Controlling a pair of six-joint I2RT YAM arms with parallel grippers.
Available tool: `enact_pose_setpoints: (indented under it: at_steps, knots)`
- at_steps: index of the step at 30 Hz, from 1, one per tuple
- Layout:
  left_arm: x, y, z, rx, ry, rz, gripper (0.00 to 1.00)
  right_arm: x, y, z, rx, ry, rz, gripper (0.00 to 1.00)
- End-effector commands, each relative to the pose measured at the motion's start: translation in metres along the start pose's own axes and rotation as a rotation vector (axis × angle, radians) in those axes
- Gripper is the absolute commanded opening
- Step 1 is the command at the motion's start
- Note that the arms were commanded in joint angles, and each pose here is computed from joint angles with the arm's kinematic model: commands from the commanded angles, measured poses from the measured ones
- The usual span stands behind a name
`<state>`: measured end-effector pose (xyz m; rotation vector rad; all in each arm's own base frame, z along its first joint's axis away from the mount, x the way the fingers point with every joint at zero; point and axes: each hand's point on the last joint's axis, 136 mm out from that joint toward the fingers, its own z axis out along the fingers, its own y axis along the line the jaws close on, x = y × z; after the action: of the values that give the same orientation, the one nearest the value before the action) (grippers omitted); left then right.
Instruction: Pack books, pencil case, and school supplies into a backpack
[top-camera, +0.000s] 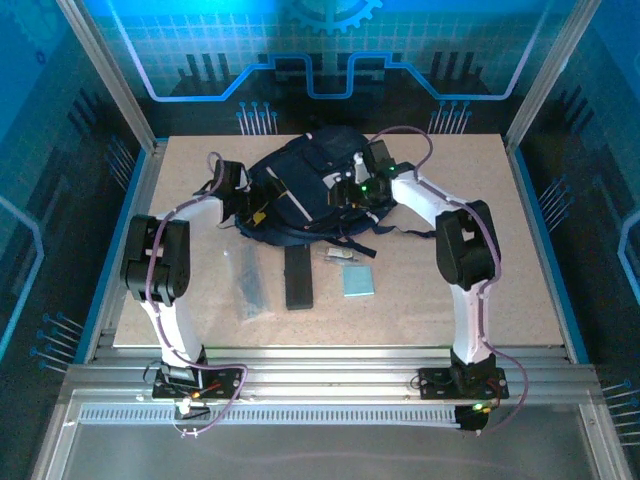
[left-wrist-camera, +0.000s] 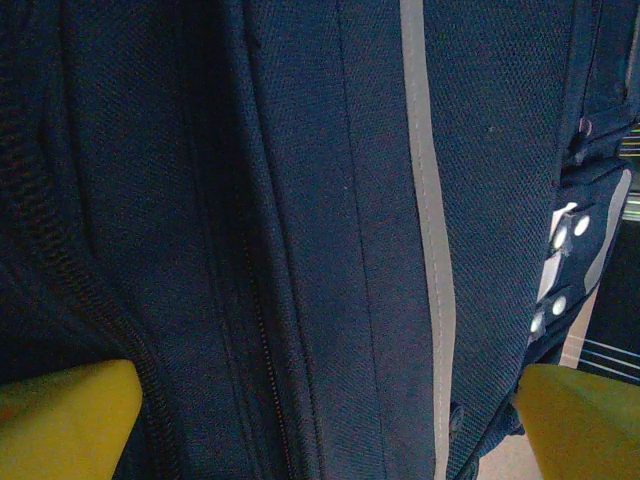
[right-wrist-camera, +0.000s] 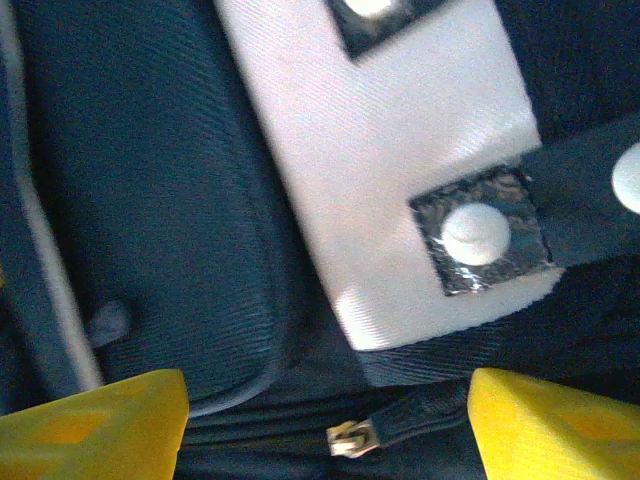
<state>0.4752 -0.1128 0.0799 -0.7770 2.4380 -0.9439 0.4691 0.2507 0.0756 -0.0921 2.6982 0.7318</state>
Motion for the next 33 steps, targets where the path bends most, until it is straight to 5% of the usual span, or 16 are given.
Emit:
enact_pose_setpoints:
  at_steps: [1, 6, 11, 20, 26, 33]
  knots:
    - [-0.002, 0.033, 0.012, -0.098, 0.019, -0.019, 0.99, 0.004, -0.016, 0.020, 0.043, 0.022, 0.008, 0.76]
    - [-0.008, 0.028, 0.017, -0.089, 0.015, -0.023, 0.99, 0.018, 0.000, 0.027, -0.009, 0.062, -0.007, 0.78]
    - [-0.017, 0.020, 0.024, -0.073, 0.010, -0.014, 0.99, 0.026, 0.052, 0.020, -0.241, 0.078, -0.002, 0.78]
    - [-0.046, 0.006, 0.027, -0.118, -0.017, 0.073, 0.99, 0.018, 0.114, -0.056, -0.463, -0.040, -0.083, 0.78]
    - [-0.050, -0.006, 0.011, -0.123, -0.036, 0.112, 0.99, 0.016, 0.091, -0.065, -0.468, -0.050, -0.031, 0.78]
    - [-0.032, -0.029, -0.007, -0.055, -0.006, 0.114, 0.99, 0.022, 0.056, -0.034, -0.333, -0.016, 0.042, 0.77]
